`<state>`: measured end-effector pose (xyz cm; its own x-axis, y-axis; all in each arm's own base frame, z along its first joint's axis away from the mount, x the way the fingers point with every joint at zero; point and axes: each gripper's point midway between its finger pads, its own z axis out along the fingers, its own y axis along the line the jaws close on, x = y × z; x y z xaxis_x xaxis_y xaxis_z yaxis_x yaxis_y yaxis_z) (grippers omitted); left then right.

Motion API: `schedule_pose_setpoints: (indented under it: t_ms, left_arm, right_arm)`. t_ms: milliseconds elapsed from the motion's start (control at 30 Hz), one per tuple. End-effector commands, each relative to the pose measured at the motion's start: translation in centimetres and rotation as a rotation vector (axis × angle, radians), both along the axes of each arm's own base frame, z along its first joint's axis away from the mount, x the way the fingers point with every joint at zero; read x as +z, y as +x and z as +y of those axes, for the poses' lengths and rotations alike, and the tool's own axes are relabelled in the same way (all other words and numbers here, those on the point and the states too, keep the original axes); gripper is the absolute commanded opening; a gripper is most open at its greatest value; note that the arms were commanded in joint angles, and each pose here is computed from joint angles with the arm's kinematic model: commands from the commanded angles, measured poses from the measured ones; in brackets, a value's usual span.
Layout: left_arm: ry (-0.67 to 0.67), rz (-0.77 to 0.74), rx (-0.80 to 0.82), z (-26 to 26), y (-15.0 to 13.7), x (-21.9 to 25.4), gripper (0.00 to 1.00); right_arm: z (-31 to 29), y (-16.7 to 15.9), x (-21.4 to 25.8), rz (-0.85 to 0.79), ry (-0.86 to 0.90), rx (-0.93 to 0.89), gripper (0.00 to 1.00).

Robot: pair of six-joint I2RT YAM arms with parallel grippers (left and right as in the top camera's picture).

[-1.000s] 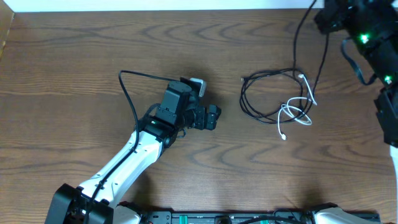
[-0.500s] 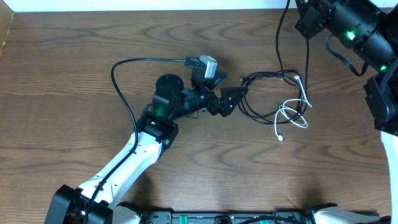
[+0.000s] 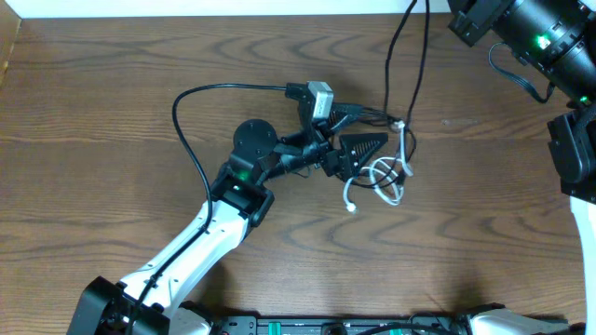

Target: Untangle cables

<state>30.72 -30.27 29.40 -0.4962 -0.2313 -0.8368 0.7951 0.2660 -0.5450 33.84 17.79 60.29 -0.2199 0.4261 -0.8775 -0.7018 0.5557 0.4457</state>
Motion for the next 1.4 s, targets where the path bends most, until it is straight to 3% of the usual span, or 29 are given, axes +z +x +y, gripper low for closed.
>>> schedule_pose_setpoints:
  t_ms: [0,333,833,900,1033,1167,1300,1367]
  left_arm:
    - [-0.032,-0.049,-0.013,0.0,-0.5,1.8,0.98]
    - [-0.054,-0.078,0.056,0.5,0.5,2.5,0.98]
    - [-0.053,-0.065,-0.026,-3.1,-1.3,0.9,1.00]
    - [-0.046,-0.053,-0.029,-3.5,-1.4,0.4,0.81]
    - [-0.009,0.002,0.006,-3.4,-0.3,-1.5,0.08]
    - [0.062,0.099,0.088,-2.0,1.6,-4.1,0.07]
    - [0.130,0.177,0.164,0.7,3.7,-6.6,0.08]
    - [0.144,0.209,0.204,2.2,4.7,-7.2,0.07]
  right_arm:
    - [0.3,-0.9,0.6,0.039,0.054,0.048,0.01]
    - [1.3,-1.9,0.5,0.080,0.078,0.131,0.01]
    - [3.5,-2.8,0.9,0.055,0.079,0.205,0.01]
    - [3.6,-2.6,0.7,0.061,0.077,0.209,0.01]
    - [3.6,-2.4,0.5,0.059,0.067,0.202,0.01]
    - [2.3,-0.9,-0.5,0.065,0.031,0.120,0.02]
    - [-1.6,2.9,-4.7,0.158,-0.091,-0.146,0.21]
    - [-3.7,4.2,-7.4,0.217,-0.181,-0.260,0.38]
